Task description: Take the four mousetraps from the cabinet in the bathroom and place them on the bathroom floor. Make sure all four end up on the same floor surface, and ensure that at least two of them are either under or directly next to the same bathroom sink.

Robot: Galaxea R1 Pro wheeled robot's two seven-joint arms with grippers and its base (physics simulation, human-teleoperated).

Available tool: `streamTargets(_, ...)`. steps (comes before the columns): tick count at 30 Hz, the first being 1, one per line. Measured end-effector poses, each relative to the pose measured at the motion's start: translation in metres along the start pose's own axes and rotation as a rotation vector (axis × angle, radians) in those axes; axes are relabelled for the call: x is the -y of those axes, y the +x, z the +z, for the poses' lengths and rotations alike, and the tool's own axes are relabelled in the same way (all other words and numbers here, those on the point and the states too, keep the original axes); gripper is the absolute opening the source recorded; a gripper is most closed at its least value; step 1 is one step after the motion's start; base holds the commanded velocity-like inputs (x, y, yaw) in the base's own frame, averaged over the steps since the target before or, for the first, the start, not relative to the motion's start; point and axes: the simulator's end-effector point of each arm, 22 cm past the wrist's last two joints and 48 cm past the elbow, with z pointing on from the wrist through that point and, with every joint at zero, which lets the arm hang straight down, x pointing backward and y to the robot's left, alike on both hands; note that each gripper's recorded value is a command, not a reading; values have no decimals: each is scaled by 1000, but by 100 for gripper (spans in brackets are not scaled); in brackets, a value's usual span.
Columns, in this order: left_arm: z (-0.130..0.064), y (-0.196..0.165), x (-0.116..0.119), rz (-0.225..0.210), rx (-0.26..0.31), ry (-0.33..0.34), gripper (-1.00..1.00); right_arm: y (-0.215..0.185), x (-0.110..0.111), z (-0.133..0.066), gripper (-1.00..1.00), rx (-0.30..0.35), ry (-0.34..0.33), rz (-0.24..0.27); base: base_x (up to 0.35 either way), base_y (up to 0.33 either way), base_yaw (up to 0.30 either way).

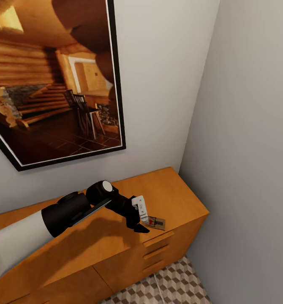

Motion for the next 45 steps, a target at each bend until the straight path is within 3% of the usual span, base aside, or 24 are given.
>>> streamTargets(32,3,-2,2,5,0,5,100,0,-1,0,-100,0,0,1,54,0,0)
streamTargets(45,15,9,11,7,-37,27,100,0,-8,0,-100,0,-7,6,0,0,0)
